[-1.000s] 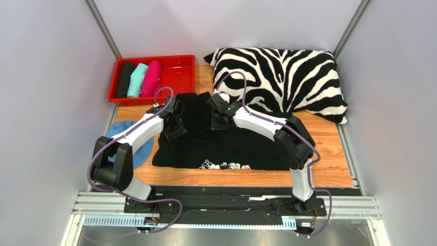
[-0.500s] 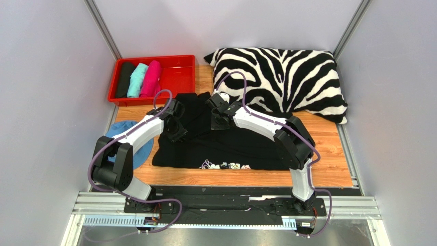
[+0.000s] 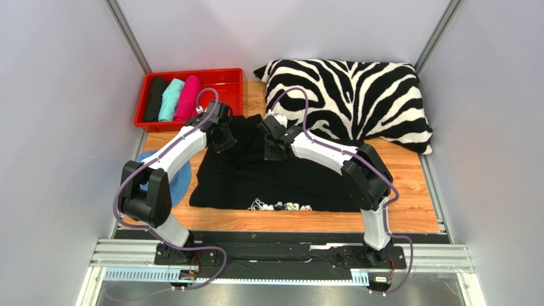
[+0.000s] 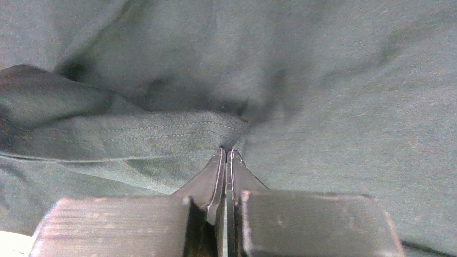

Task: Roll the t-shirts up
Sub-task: Fold the T-shirt at the center of the board.

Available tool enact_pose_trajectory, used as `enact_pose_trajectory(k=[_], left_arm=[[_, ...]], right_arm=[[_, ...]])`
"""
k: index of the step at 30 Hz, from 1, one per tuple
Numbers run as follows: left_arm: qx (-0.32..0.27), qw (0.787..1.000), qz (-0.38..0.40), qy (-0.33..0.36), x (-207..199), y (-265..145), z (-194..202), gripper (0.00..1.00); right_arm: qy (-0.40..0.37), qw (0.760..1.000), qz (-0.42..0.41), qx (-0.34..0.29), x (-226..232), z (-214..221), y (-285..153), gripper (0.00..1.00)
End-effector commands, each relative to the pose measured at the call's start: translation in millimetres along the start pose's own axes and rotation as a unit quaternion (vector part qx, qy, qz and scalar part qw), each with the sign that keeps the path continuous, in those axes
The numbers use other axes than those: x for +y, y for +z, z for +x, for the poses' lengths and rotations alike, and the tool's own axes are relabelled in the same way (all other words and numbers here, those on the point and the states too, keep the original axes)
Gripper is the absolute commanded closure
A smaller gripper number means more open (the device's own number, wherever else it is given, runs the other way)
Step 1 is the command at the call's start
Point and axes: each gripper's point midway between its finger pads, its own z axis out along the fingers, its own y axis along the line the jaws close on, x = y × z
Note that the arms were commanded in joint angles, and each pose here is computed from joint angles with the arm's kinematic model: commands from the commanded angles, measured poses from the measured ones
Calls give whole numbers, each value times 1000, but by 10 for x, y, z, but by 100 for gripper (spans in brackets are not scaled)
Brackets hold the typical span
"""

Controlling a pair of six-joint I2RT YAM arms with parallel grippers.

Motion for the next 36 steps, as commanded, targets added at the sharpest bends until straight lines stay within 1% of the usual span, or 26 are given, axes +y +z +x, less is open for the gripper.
enact_pose_trajectory(k=[1, 11, 18, 22, 28, 30, 31, 33, 34, 35, 36], left_arm=[[-29, 999, 19, 29, -161, -35, -248, 100], [-50, 993, 92, 60, -486, -165, -409, 100], [-58, 988, 123, 69, -610, -237, -453, 100], [-62, 988, 122, 69, -616, -246, -481, 100], [-52, 990, 114, 59, -558, -220, -413, 100], [-50, 991, 112, 56, -543, -186, -388, 100], [-49, 991, 111, 54, -539, -171, -383, 100], [-46, 992, 111, 48, -532, -137, -357, 100], [-47, 991, 118, 48, -557, -134, -359, 74], [-45, 990, 121, 50, -556, -126, -339, 62], [-47, 990, 126, 51, -565, -133, -335, 48]], right_arm=[[0, 999, -4, -40, 21, -261, -88, 100], [5, 998, -3, -63, -9, -359, -187, 100], [7, 997, -2, -80, -30, -419, -224, 100], [0, 997, 0, -83, -51, -456, -213, 100], [-24, 996, 1, -88, -46, -509, -163, 100], [-30, 996, 2, -86, -42, -519, -145, 99], [-33, 996, 4, -86, -54, -523, -137, 95], [-36, 995, 10, -88, -111, -564, -154, 79], [-35, 995, 12, -87, -139, -583, -177, 71], [-33, 995, 13, -91, -173, -631, -267, 57], [-26, 995, 17, -95, -250, -689, -322, 53]])
